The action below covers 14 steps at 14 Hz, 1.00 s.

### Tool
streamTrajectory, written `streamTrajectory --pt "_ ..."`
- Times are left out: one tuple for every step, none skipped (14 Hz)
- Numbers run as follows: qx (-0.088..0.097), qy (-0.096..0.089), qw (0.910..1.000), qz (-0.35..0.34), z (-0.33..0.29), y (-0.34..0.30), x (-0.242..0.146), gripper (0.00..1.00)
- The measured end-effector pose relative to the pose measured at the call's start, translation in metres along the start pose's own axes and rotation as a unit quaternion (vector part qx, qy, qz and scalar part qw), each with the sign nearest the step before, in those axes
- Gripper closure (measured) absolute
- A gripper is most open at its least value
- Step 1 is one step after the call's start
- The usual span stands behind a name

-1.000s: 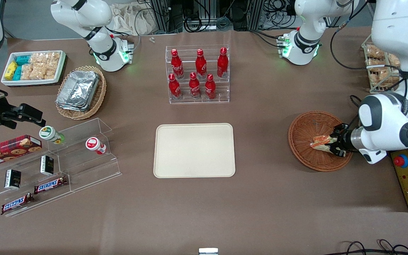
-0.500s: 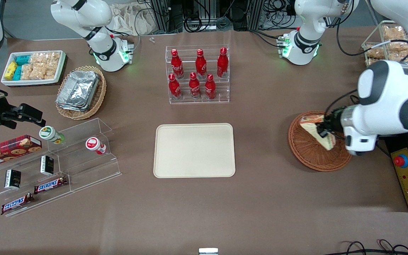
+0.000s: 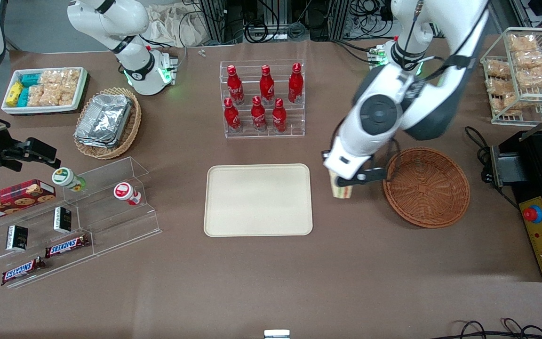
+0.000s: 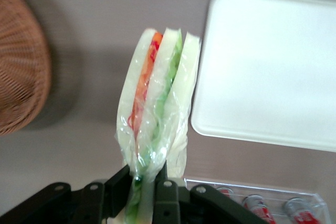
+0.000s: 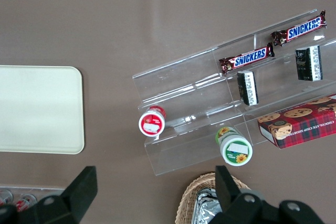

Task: Place sandwich from basket to tray
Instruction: 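Lift the sandwich and carry it with the left gripper to the tray, then lower the sandwich onto the cream tray and open the left gripper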

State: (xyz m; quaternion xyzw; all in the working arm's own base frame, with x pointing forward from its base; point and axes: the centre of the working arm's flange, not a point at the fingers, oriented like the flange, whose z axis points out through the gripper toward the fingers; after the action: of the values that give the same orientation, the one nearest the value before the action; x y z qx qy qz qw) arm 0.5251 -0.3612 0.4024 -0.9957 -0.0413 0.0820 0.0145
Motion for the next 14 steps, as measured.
streamTrajectory --pt "0.001 0.002 0.9997 0.024 0.020 0.020 -0.003 0.80" --pt "-0.002 0.003 0.9991 0.043 0.039 0.038 -0.004 0.80" --pt "-0.001 0.007 0.9982 0.059 0.061 0.053 -0.003 0.80" --pt "0.003 0.011 0.9972 0.074 0.083 0.067 -0.003 0.80" --pt "0.005 0.012 0.9968 0.078 0.102 0.077 -0.001 0.80" --pt "0.005 0.009 0.9973 0.073 0.118 0.083 0.004 0.80" --pt "0.002 0.007 0.9979 0.065 0.128 0.087 0.011 0.80" --pt "-0.003 0.006 0.9983 0.057 0.134 0.088 0.020 0.80" --pt "-0.007 0.006 0.9986 0.051 0.137 0.089 0.028 0.80" --pt "-0.008 0.008 0.9988 0.047 0.140 0.090 0.035 0.80" --pt "-0.005 0.009 0.9991 0.042 0.145 0.090 0.039 0.74" --pt "-0.003 0.010 0.9993 0.035 0.149 0.092 0.041 0.64" --pt "0.001 0.014 0.9994 0.031 0.151 0.093 0.042 0.56" --pt "0.004 0.019 0.9994 0.030 0.151 0.095 0.041 0.44"
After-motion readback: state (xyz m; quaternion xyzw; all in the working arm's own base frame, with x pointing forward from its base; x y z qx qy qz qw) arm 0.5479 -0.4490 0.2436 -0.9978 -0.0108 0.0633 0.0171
